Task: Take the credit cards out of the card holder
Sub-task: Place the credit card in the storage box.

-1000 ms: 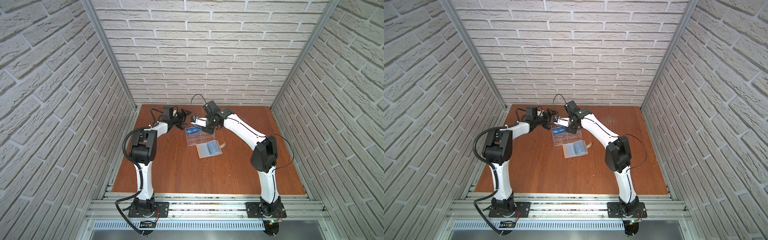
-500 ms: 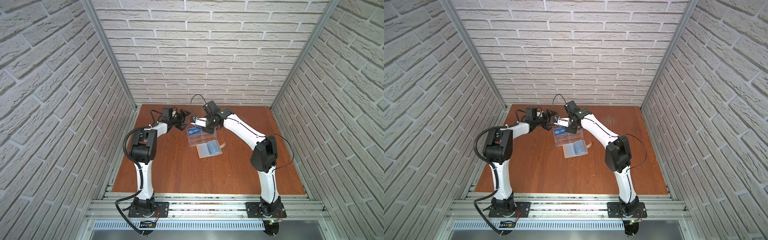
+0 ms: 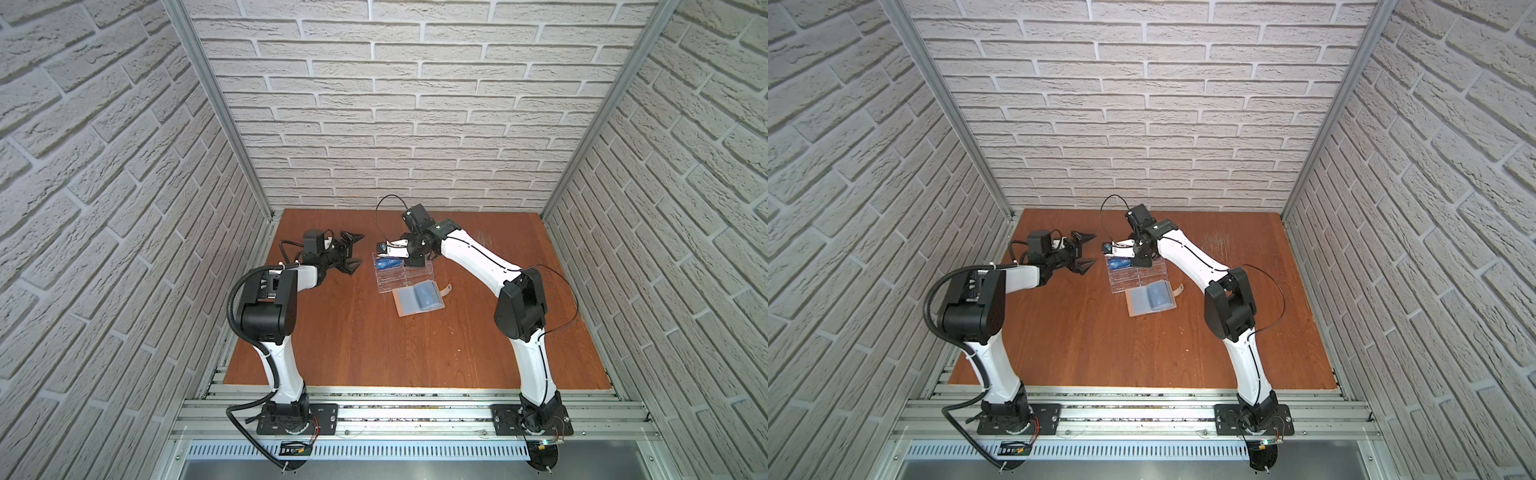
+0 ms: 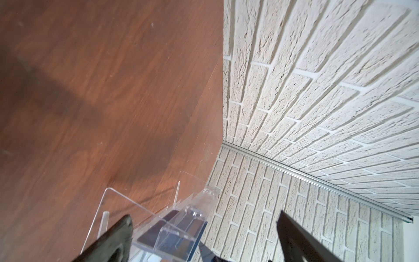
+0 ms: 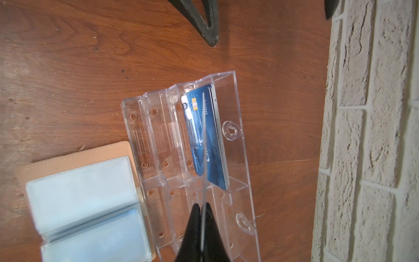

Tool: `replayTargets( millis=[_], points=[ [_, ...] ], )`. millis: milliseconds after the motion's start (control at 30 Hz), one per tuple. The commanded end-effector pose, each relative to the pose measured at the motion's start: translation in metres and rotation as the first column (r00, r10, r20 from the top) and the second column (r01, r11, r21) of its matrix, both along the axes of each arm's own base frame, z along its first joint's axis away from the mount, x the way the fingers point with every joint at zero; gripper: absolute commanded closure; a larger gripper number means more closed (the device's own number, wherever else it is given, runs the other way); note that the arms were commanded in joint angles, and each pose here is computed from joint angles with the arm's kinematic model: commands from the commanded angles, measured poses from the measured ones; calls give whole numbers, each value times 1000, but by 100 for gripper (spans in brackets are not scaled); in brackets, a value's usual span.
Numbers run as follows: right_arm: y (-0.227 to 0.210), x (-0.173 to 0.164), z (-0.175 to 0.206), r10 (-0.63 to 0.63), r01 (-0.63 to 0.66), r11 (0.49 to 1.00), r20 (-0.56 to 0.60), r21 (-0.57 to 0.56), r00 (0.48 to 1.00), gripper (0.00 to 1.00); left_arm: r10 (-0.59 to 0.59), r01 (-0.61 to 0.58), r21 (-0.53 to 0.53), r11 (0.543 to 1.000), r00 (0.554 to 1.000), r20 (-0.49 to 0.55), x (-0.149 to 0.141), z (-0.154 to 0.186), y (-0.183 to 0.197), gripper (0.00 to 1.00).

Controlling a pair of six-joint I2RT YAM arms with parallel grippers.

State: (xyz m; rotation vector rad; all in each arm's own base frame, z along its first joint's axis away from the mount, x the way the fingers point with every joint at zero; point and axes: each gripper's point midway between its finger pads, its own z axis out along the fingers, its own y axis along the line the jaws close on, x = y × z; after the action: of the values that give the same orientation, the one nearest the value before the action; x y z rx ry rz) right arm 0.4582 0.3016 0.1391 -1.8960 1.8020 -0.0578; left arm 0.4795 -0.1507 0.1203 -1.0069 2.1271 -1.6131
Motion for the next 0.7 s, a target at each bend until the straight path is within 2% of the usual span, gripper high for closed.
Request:
replayTargets(
  millis=[0,333,667],
  points=[
    [5,6,7,63,-62,998,47,-34,997,95,-11,15,-32,999,994,106,-2,31,0,2],
    [12,15,-4,147,-138,985,78,-107,986,95,-11,16,-46,999,995,100,-9,30,8,2],
    [6,19,-21,157,-137,976,107,-170,982,95,-9,14,-58,998,996,90,-6,23,10,2]
  ],
)
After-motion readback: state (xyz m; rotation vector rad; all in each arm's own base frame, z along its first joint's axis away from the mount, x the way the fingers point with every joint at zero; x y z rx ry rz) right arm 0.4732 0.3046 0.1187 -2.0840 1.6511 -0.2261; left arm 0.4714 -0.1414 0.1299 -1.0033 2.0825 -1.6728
